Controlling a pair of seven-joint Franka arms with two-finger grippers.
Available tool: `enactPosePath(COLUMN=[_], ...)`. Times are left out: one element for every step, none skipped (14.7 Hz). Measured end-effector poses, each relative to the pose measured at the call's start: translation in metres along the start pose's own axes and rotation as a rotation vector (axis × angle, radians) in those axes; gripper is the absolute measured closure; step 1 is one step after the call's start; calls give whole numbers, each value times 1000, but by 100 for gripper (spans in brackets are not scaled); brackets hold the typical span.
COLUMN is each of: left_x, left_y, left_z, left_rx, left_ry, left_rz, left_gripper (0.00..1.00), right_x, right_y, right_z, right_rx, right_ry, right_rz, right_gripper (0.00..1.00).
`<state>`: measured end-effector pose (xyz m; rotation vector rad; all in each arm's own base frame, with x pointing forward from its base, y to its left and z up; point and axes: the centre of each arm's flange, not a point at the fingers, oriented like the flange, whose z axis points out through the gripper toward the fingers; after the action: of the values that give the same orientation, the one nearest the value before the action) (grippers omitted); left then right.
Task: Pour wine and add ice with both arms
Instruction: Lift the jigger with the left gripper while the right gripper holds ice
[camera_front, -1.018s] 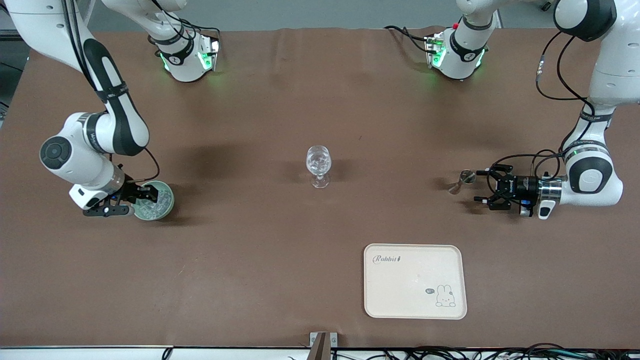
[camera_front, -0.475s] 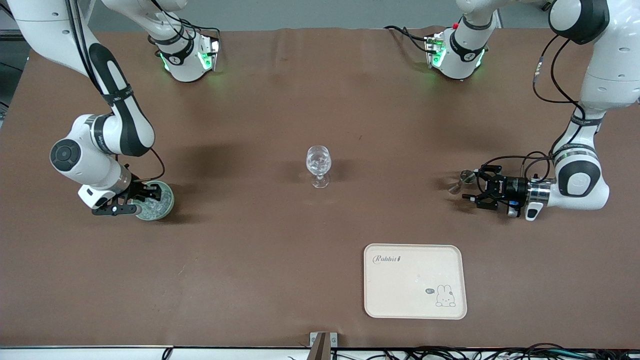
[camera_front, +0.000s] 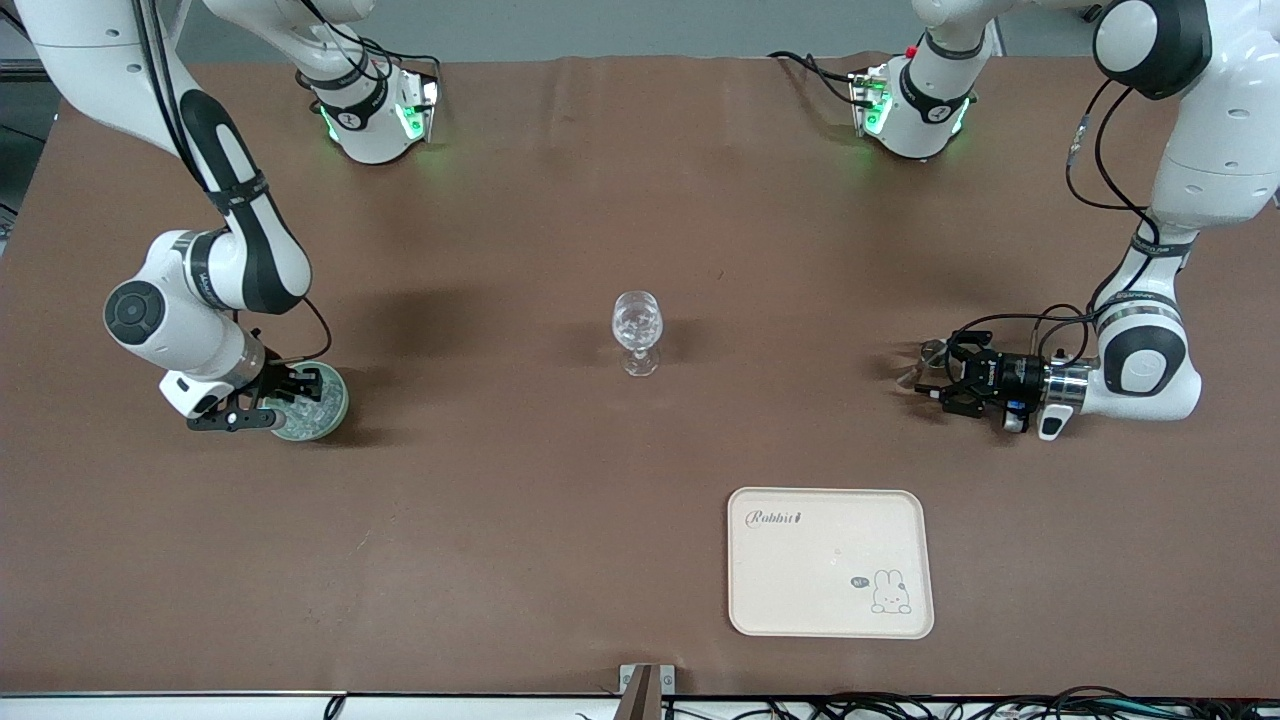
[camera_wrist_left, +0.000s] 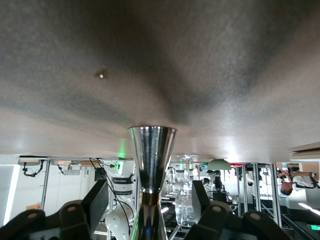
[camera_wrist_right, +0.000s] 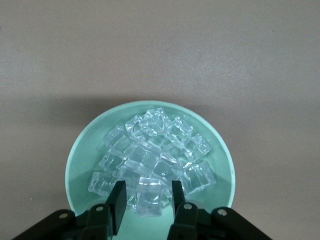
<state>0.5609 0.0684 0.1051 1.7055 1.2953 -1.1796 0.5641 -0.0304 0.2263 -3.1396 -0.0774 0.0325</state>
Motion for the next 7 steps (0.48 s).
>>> enactPosePath(left_x=[1,2,2,2,2,1,1], left_y=[0,0,0,0,0,1,1], left_z=[0,1,1,1,2,2,2], left_rx=[-4,-5,-5,-4,-4,-3,-3], left_ry=[-4,-6,-6,-7,-7,-8,-9], left_rz=[-2,-4,-4,-3,-3,-1,-1], left_gripper=[28,28,35,38,39,42,42], right_x=[0,0,0,0,0,0,0], right_y=[0,0,0,0,0,0,0], right_z=[1,2,3,4,5,5,5], right_rx=[0,0,0,0,0,0,0], right_ry=[0,-1,-3,-4,-5,-5,-5], right_rz=[0,0,0,0,0,0,0], right_gripper=[56,56,56,56,57,57,59])
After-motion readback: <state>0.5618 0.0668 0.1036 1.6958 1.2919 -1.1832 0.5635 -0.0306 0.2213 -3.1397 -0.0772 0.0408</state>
